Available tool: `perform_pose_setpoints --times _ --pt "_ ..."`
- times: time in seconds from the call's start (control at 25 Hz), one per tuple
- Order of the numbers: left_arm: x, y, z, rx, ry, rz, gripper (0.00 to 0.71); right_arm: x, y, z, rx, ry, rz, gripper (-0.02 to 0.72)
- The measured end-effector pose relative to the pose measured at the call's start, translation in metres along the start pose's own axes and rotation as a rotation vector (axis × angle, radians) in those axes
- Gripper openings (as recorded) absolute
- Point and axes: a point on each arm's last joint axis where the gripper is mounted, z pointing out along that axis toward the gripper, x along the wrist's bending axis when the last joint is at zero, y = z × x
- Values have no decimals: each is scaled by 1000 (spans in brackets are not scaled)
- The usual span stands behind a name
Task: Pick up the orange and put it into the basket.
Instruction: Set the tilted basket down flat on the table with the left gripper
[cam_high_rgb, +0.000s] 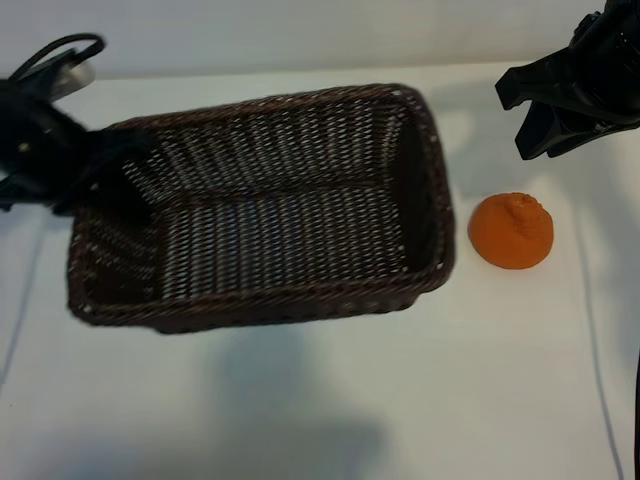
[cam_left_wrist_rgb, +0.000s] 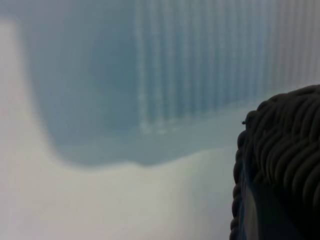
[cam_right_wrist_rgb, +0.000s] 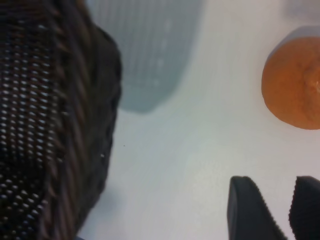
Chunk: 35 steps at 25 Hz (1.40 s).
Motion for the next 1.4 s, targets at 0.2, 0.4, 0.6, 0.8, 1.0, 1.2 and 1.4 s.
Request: perform_pose_setpoints --times 0.2,0.4,0.6,0.8,1.0,1.2,1.4 --pt "-24 22 13 14 -10 13 156 0 0 0 0 0 0 247" --pt "-38 32 26 55 8 21 156 0 0 0 0 0 0 247" --pt "-40 35 23 59 28 33 156 0 0 0 0 1 0 247" --pt "-37 36 22 53 70 34 156 0 0 0 0 1 0 247" --pt "-34 38 23 39 99 38 156 0 0 0 0 2 1 247" --pt "-32 43 29 22 97 31 156 0 0 0 0 3 2 247" --pt "-26 50 46 32 104 29 156 0 0 0 0 3 2 247"
